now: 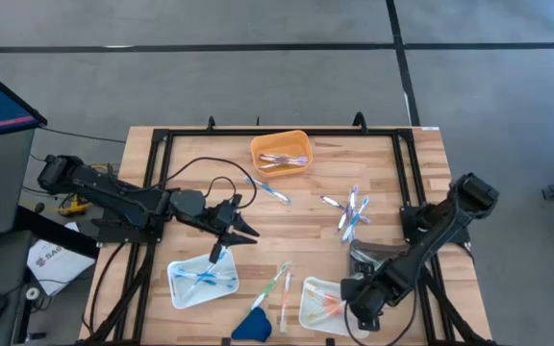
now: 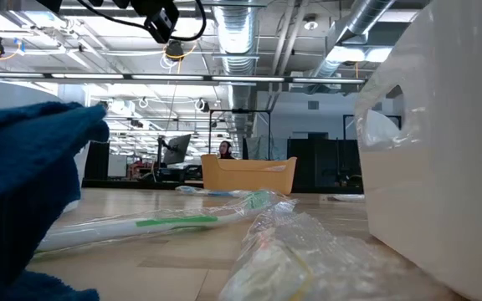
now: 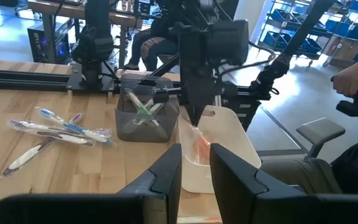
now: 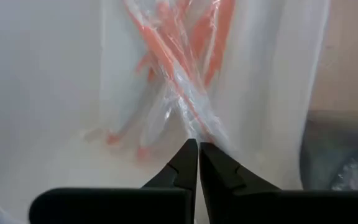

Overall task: Pick & Place Toothbrushes
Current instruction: Put the orange toothbrush into the right white bin, then put the blue toothbrush into left white bin

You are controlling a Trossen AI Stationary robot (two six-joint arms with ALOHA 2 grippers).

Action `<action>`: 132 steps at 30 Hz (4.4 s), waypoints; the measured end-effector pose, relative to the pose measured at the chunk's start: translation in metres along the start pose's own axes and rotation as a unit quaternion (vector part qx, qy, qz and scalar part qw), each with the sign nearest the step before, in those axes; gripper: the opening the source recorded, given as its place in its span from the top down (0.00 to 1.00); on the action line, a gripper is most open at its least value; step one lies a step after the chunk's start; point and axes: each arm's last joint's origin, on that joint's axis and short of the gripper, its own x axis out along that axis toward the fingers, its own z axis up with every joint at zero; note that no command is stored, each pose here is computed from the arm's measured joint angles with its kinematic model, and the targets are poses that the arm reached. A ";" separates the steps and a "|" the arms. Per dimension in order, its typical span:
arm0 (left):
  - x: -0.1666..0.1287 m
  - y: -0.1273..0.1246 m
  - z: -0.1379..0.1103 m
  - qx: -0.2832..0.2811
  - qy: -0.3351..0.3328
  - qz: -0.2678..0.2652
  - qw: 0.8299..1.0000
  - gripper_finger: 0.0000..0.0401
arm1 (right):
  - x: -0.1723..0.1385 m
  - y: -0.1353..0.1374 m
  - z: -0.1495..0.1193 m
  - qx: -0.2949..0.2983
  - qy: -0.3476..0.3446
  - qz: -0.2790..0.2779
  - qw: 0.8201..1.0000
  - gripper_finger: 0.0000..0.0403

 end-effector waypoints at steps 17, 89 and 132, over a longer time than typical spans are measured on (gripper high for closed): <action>0.000 -0.007 -0.001 -0.001 0.002 -0.011 1.000 0.81 | -0.043 0.013 0.021 -0.061 -0.088 0.071 0.992 0.97; -0.010 0.167 -0.078 -0.248 0.085 0.482 0.836 0.88 | -0.173 -0.195 0.040 -0.159 -0.606 -0.191 0.755 0.97; 0.037 0.138 -0.099 -0.260 0.237 0.370 0.860 1.00 | -0.168 -0.196 0.039 -0.160 -0.585 -0.193 0.771 0.97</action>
